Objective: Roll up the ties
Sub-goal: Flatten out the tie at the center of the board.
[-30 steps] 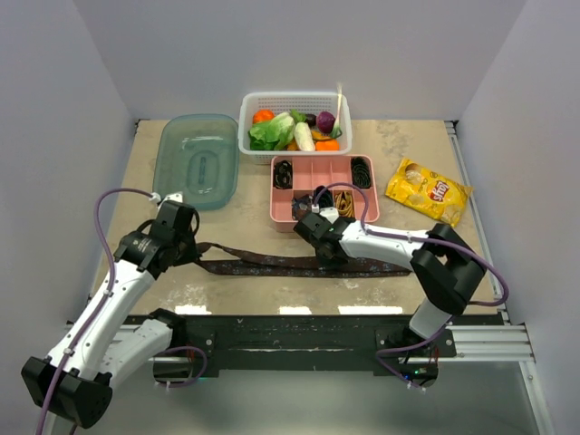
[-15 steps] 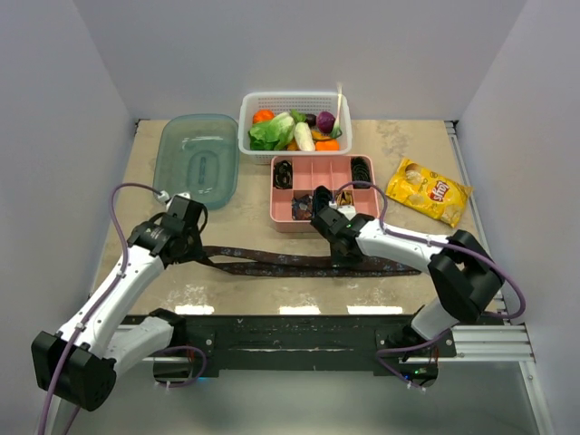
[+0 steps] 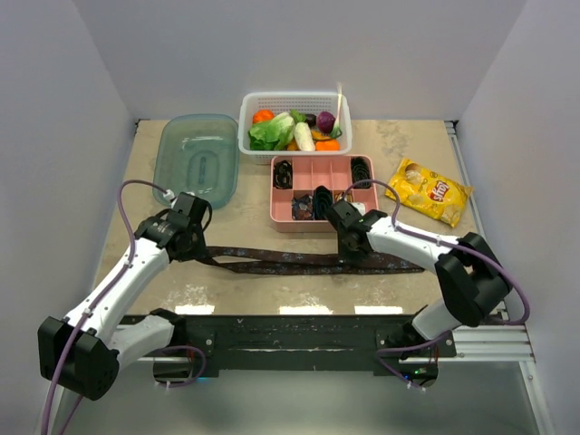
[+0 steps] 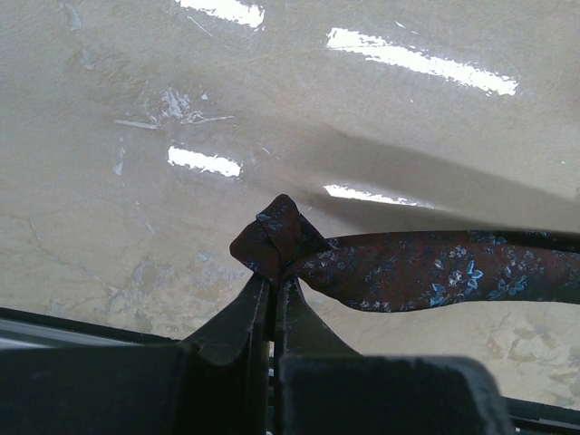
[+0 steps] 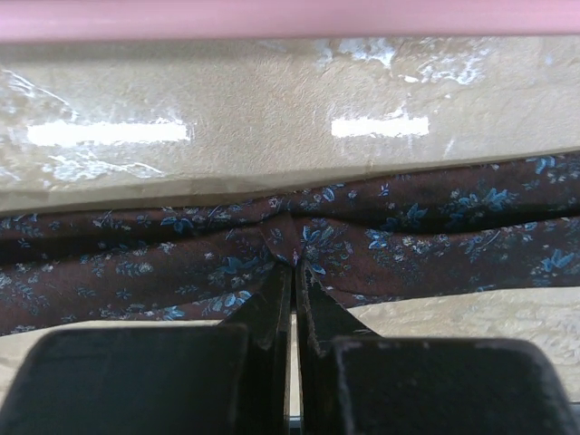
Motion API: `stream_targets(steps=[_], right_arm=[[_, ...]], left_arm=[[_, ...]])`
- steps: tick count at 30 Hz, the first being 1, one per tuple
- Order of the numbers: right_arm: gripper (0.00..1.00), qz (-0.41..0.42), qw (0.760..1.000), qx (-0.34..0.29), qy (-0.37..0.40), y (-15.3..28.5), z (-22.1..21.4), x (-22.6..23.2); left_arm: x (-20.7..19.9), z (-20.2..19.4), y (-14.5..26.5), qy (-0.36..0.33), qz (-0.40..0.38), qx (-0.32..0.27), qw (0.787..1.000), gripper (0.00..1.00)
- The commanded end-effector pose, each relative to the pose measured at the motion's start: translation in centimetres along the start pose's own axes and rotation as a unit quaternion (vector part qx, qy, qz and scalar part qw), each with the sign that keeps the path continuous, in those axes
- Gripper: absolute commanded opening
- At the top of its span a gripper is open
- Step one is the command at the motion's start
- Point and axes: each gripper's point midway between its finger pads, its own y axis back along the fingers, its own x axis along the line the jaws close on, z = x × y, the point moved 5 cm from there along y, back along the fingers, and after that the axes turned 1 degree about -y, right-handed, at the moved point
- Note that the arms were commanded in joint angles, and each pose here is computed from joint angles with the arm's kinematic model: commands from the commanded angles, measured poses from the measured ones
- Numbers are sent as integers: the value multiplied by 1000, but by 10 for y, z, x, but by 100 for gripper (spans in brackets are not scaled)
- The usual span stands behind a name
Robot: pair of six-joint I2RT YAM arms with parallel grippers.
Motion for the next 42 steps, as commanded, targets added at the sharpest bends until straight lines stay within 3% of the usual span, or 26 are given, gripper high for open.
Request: stream_targets(steps=[1, 20, 30, 31, 33, 34, 37, 42], right_arm=[[0, -14, 999, 25, 17, -12, -9, -4], [0, -44, 999, 26, -1, -8, -2, -35], [5, -5, 999, 38, 16, 1, 2, -29], [9, 2, 999, 39, 24, 2, 3, -27], [28, 10, 999, 40, 32, 5, 6, -25], [44, 20, 999, 31, 33, 10, 10, -22], [69, 61, 997, 17, 45, 25, 18, -14], [75, 127, 989, -22, 77, 52, 31, 7]], left_arm=[[7, 11, 8, 1, 25, -22, 999, 0], [10, 1, -18, 17, 91, 31, 995, 0], [3, 24, -30, -5, 108, 29, 994, 0], [2, 25, -30, -8, 104, 30, 994, 0], [-3, 25, -31, -18, 83, 31, 996, 0], [-4, 25, -31, -22, 76, 30, 996, 0], [-9, 23, -31, -32, 49, 35, 998, 0], [-13, 17, -31, -35, 22, 40, 998, 0]])
